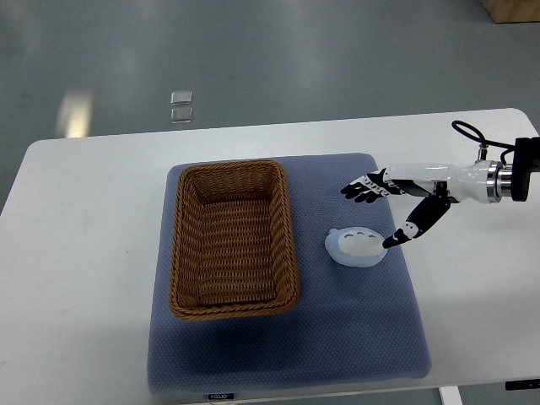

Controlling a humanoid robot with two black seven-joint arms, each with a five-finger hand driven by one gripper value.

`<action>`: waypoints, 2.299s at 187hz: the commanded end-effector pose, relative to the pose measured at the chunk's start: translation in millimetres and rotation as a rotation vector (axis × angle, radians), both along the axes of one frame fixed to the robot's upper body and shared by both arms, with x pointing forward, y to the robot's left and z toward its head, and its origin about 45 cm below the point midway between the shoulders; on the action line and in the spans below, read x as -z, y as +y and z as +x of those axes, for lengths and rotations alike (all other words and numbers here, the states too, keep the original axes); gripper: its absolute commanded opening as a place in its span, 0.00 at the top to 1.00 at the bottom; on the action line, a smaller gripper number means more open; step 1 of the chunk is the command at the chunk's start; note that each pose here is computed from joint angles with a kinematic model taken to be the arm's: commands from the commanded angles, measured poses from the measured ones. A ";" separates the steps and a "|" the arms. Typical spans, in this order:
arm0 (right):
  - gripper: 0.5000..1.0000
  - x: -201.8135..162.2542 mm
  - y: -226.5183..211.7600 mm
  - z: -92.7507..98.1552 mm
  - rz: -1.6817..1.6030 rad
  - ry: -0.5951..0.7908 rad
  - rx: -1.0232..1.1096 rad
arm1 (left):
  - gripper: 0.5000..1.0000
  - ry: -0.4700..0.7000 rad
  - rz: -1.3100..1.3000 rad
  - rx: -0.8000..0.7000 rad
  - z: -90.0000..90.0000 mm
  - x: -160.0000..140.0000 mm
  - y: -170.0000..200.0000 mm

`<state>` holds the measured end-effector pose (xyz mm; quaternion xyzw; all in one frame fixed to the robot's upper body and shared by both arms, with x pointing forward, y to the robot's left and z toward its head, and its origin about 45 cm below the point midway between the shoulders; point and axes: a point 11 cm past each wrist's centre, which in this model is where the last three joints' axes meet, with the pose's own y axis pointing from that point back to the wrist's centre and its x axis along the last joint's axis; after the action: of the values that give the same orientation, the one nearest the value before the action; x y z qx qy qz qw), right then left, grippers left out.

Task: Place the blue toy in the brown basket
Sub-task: 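Close the right hand's fingers around the pale blue toy, then lift the pale blue toy up off the cushion with the right hand, then carry the toy over the wicker basket and lower it inside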

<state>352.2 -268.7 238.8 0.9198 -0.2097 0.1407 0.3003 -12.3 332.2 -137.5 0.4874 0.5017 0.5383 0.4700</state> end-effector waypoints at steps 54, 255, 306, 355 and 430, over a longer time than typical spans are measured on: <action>0.18 46.9 12.5 -7.4 -0.059 -0.050 0.029 | 0.00 -0.001 -0.004 -0.001 0.2 0.1 -1.3; 0.82 85.0 28.7 -11.3 -0.076 -0.113 0.045 | 0.00 0.004 0.007 -0.005 -2.8 -0.1 1.7; 0.98 53.8 7.1 8.5 -0.098 -0.186 0.083 | 0.00 0.004 0.007 -0.005 -2.8 -0.1 1.7; 0.98 -6.8 9.7 28.9 -0.056 -0.262 0.063 | 0.00 0.005 0.004 -0.004 -2.8 0.0 1.0; 0.94 -63.1 88.8 47.8 0.089 -0.302 -0.073 | 0.00 0.004 0.001 -0.003 -2.6 0.1 -0.1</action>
<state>399.9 -209.3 299.0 0.8970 -0.2492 0.2781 0.2364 -14.9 332.9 -137.5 0.4884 0.5028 0.5388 0.4673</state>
